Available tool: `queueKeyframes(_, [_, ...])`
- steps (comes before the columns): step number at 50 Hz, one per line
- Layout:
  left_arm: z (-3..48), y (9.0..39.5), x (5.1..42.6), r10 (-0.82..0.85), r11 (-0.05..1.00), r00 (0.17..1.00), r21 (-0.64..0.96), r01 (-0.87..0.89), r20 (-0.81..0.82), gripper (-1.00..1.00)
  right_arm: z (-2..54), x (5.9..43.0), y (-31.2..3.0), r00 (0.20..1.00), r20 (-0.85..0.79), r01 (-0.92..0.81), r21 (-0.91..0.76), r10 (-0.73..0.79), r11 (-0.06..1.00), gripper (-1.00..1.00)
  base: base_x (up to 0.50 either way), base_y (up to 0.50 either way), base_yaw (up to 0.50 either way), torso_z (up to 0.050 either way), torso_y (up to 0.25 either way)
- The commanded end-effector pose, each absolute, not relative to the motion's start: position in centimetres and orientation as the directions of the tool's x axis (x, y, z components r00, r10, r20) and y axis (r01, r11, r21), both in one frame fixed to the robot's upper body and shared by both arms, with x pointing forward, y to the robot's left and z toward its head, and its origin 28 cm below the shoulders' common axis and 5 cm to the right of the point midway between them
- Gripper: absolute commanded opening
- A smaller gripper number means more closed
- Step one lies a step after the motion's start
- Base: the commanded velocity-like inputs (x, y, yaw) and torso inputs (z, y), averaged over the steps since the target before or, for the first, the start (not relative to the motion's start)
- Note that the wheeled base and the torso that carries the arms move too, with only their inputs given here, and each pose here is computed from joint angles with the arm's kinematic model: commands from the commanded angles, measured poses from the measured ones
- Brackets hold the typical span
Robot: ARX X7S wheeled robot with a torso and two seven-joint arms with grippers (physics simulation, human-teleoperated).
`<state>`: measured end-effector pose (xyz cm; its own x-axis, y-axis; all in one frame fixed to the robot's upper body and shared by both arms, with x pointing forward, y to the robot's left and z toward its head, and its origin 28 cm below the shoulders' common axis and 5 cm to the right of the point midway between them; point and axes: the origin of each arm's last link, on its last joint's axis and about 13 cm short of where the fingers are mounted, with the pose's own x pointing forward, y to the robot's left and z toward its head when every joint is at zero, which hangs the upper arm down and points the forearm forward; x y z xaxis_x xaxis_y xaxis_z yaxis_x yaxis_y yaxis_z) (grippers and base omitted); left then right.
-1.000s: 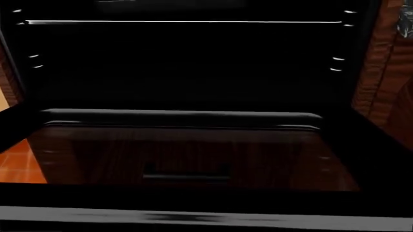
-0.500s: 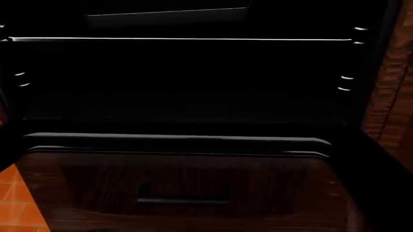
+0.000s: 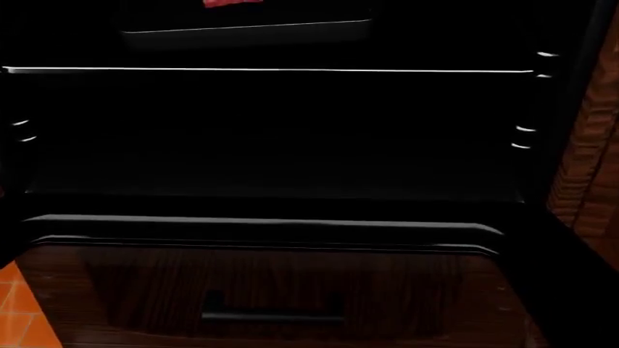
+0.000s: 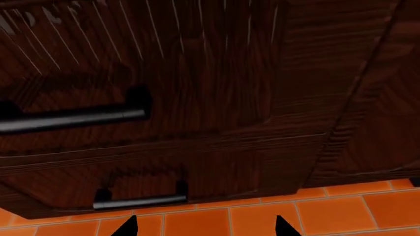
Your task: Close the oven door
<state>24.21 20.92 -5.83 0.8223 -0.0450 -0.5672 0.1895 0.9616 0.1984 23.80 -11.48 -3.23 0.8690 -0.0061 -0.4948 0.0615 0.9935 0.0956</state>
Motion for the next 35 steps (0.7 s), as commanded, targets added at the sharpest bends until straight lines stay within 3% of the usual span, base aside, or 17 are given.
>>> queueKeyframes(1, [-4.1,20.6,24.5,-0.053,0.963,0.840,0.195,0.186,-0.540,1.00,-1.6,23.7,-11.6,0.888,-0.460,0.062,0.079,-0.018,0.995,1.00,0.00,0.00,0.00,0.000,0.000])
queueKeyframes(35, [6.7,19.5,25.8,-0.081,0.989,0.964,0.101,0.109,-0.252,1.00,8.7,24.2,-11.1,0.983,-0.169,0.050,-0.106,-0.067,0.993,1.00,0.00,0.00,0.00,0.000,0.000])
